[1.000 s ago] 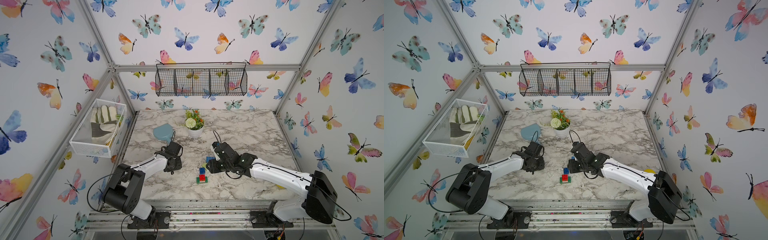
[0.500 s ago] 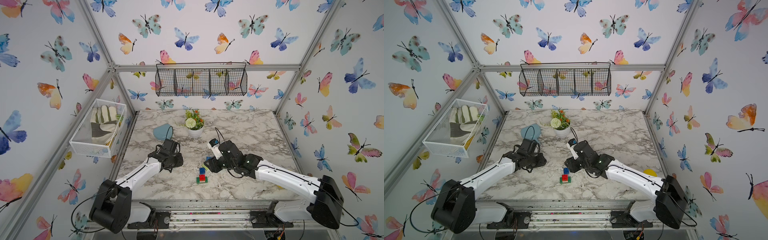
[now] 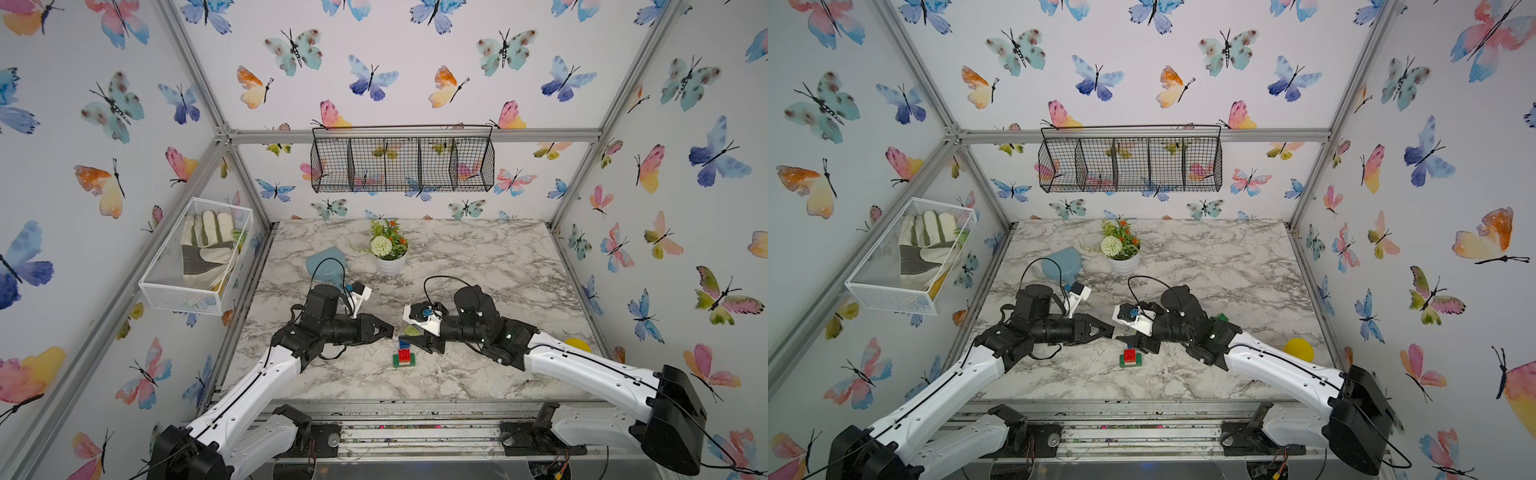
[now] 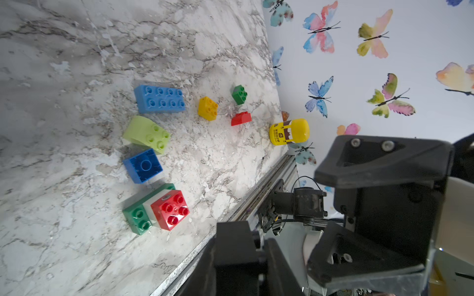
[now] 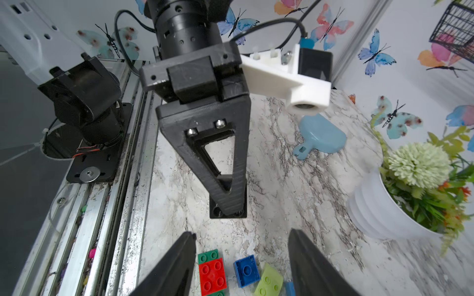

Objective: Assemble the number 1 with lego
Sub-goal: Pick up the lego brick from the center of the board.

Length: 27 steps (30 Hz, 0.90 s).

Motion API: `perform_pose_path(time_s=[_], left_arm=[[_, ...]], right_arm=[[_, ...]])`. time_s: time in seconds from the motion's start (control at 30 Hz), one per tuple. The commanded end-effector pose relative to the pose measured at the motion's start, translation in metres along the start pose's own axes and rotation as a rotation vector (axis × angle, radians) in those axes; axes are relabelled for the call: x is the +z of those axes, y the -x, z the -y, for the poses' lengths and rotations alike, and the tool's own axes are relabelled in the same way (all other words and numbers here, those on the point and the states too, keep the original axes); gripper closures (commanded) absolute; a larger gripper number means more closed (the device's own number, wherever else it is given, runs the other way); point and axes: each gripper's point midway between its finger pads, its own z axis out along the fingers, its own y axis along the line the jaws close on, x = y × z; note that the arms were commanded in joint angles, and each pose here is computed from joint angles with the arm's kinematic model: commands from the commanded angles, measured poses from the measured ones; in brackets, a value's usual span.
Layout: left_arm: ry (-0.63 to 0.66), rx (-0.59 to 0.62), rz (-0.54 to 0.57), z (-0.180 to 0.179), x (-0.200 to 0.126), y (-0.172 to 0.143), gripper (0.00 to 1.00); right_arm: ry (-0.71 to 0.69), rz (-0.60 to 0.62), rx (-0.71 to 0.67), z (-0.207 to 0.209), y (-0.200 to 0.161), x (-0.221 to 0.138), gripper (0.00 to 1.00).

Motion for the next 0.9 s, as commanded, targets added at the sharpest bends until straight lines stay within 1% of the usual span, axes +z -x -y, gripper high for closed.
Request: perform_pose_path(time_s=[0.0,0.17,0.47,0.63,0.87], left_arm=[[-0.097,0.029,-0.03,0.022,-0.002,-0.004,0.72],[-0.101,0.031,-0.023,0.023,-0.002,-0.002,0.71],[-0.081,0.01,-0.004,0.02,-0.001,0.004,0.71],[-0.075,0.002,-0.002,0.019,0.0,0.004,0.71],[-0.061,-0.004,-0.002,0.015,0.0,0.004,0.71]], right_arm=[[0.036,0.05,-0.085,-0.002,0.017,0.004,0.36],[0.077,0.038,-0.081,-0.005,0.016,0.015,0.34],[0.065,0.004,-0.066,-0.008,0.008,0.033,0.34],[0.038,0.021,-0.057,-0.005,0.011,0.038,0.42],[0.019,0.04,-0.045,-0.001,0.014,0.042,0.51]])
